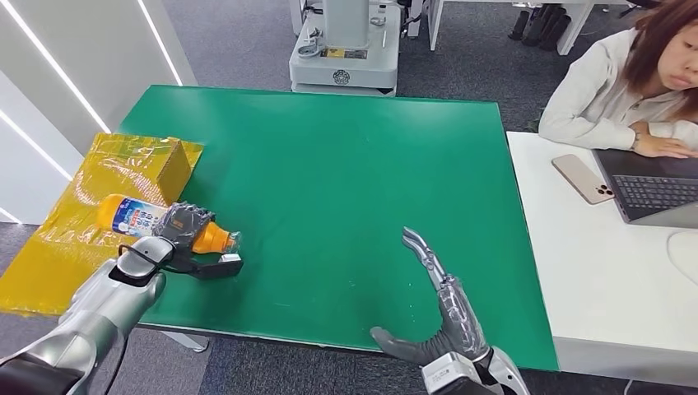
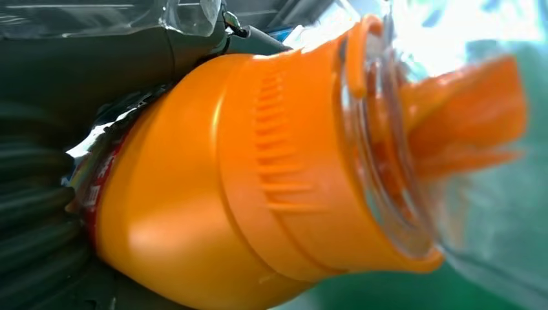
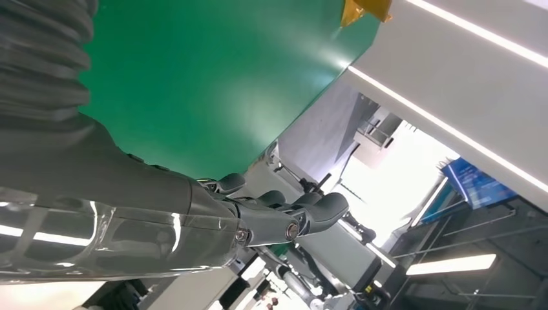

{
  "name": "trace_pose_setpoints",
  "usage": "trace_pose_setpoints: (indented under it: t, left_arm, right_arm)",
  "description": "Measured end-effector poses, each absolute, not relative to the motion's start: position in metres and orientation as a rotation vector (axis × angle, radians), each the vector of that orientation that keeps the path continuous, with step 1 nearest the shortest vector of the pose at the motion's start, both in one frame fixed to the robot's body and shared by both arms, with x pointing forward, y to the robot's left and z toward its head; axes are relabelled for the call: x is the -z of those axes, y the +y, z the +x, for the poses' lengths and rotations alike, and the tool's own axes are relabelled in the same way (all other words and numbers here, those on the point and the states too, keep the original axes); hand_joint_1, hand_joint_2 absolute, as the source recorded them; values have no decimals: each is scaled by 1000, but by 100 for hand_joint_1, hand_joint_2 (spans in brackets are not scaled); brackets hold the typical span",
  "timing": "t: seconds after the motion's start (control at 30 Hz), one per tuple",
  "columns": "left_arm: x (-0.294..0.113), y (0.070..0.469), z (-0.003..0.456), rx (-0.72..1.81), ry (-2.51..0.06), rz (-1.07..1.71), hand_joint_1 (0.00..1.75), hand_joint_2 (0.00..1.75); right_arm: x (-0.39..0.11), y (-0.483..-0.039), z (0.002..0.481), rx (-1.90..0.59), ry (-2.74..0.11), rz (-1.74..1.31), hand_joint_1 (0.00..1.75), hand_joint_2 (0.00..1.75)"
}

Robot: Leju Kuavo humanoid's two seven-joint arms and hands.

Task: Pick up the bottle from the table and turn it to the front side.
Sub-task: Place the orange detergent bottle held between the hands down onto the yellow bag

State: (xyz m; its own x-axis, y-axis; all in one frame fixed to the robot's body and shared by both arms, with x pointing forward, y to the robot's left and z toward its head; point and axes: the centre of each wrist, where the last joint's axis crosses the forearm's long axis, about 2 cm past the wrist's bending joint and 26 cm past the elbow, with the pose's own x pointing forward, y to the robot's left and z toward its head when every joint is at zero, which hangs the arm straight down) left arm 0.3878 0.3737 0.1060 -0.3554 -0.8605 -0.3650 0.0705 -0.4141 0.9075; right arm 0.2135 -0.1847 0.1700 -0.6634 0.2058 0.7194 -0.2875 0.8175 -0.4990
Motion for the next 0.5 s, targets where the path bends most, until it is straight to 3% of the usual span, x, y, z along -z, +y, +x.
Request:
trace_pose_setpoints:
  t: [0.27, 0.5]
  left_arm:
    - [-116, 369, 406, 1766, -1067, 1082, 175, 175]
    - [-120, 397, 409, 1645, -863, 1078, 175, 175]
  right_arm:
    - [-177, -178, 220, -770, -2164, 114, 0, 175]
    - [-179, -176, 230, -764, -2150, 217, 0, 175]
